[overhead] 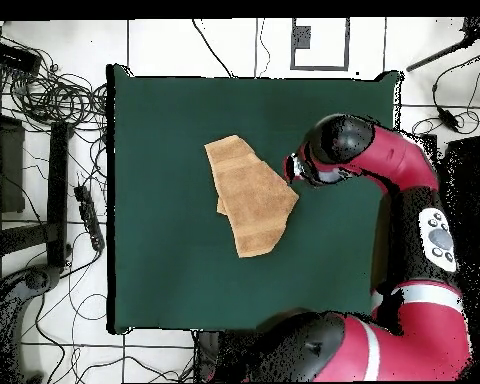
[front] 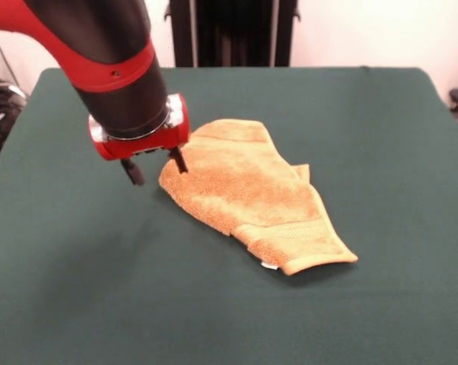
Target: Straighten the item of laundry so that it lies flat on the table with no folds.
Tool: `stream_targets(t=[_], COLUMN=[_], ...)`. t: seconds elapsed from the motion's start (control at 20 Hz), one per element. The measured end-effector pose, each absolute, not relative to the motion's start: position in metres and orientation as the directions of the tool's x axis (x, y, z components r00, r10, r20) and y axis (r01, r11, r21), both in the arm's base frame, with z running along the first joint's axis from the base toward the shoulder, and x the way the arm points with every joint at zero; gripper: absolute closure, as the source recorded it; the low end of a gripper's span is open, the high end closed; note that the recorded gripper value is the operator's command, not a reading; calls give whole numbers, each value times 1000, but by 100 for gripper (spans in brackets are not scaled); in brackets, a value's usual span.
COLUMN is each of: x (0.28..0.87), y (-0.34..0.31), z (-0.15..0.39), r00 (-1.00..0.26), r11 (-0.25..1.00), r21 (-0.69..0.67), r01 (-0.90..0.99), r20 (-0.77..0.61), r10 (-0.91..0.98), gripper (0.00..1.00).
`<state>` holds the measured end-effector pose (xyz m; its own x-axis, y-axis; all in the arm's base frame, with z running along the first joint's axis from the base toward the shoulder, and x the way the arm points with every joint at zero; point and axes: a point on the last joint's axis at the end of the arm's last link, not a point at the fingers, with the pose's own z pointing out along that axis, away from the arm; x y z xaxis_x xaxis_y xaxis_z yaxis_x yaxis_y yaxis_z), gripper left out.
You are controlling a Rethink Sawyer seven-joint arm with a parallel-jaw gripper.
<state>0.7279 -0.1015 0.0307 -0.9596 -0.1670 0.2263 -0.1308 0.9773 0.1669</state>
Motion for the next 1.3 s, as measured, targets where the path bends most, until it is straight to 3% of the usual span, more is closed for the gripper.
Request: stream_targets(t=[0.7,1.3], x=[764,763], y=[-15,-13], z=[61,61], r00=[-950,-948], r11=[966,966], r21=[124,116], r01=[-227,-231], r20=[190,196], r10=[-247,-250], gripper=[0,0])
